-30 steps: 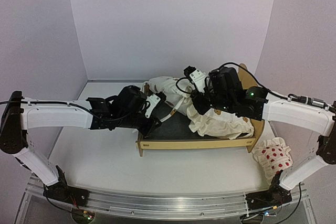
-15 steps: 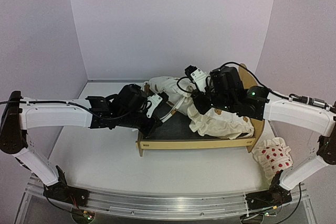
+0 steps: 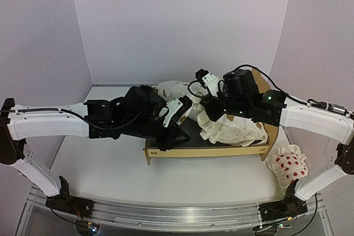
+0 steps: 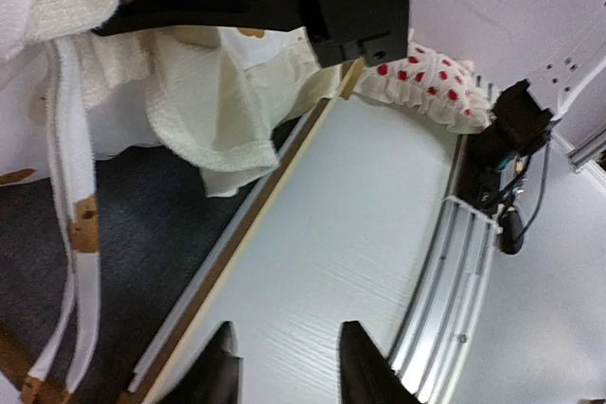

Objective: Set up the pet bed

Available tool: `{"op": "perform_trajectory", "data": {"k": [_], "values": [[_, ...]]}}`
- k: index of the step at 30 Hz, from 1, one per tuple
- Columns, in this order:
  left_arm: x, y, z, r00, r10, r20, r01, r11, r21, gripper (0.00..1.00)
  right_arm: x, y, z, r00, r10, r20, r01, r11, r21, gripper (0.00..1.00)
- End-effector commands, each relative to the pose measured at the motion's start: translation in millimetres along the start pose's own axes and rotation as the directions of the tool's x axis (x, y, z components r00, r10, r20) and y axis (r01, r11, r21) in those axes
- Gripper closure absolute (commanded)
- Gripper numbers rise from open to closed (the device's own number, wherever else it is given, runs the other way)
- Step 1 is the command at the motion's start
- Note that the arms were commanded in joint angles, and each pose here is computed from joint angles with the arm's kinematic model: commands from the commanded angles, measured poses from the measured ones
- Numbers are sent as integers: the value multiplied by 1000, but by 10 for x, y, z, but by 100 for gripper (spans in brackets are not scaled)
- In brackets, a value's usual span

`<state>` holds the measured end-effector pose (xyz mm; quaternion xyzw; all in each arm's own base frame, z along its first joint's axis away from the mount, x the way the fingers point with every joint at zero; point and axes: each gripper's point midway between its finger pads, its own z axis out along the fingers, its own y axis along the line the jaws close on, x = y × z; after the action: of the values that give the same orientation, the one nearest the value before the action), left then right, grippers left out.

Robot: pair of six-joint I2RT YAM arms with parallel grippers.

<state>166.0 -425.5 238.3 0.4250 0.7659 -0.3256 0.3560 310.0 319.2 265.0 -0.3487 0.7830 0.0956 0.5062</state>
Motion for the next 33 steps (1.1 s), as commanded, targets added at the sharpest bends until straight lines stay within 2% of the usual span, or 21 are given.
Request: {"op": "perform_trajectory", "data": {"k": [1, 3, 7, 14, 22, 24, 27, 30, 33], "values": [[-7, 514, -150, 1000, 3, 30, 6, 955, -297, 41, -282, -58, -212, 996, 52, 72, -51, 998, -21, 100], [103, 673, -92, 999, 36, 7, -30, 927, -373, 37, -276, -54, -207, 996, 53, 69, -52, 998, -22, 100], [232, 817, 81, 996, 73, -42, -84, 897, -433, 38, -276, -49, -202, 996, 55, 67, -53, 998, -24, 100], [377, 950, 332, 987, 87, -133, -142, 863, -484, 56, -285, -34, -193, 996, 58, 65, -56, 998, -33, 100], [440, 1026, 369, 985, 83, -153, -151, 841, -519, 75, -268, -23, -165, 997, 54, 57, -52, 998, -34, 100], [443, 1067, 358, 984, 83, -156, -155, 827, -540, 75, -266, -21, -159, 997, 54, 56, -52, 998, -35, 100], [445, 1110, 342, 984, 83, -159, -159, 810, -565, 57, -266, -15, -155, 997, 54, 56, -52, 998, -37, 100], [480, 1147, 355, 982, 83, -171, -168, 802, -573, 54, -270, -14, -157, 997, 55, 56, -53, 998, -39, 100], [542, 1187, 385, 979, 78, -186, -173, 800, -574, 55, -276, -11, -159, 997, 57, 57, -54, 998, -41, 100]]}}
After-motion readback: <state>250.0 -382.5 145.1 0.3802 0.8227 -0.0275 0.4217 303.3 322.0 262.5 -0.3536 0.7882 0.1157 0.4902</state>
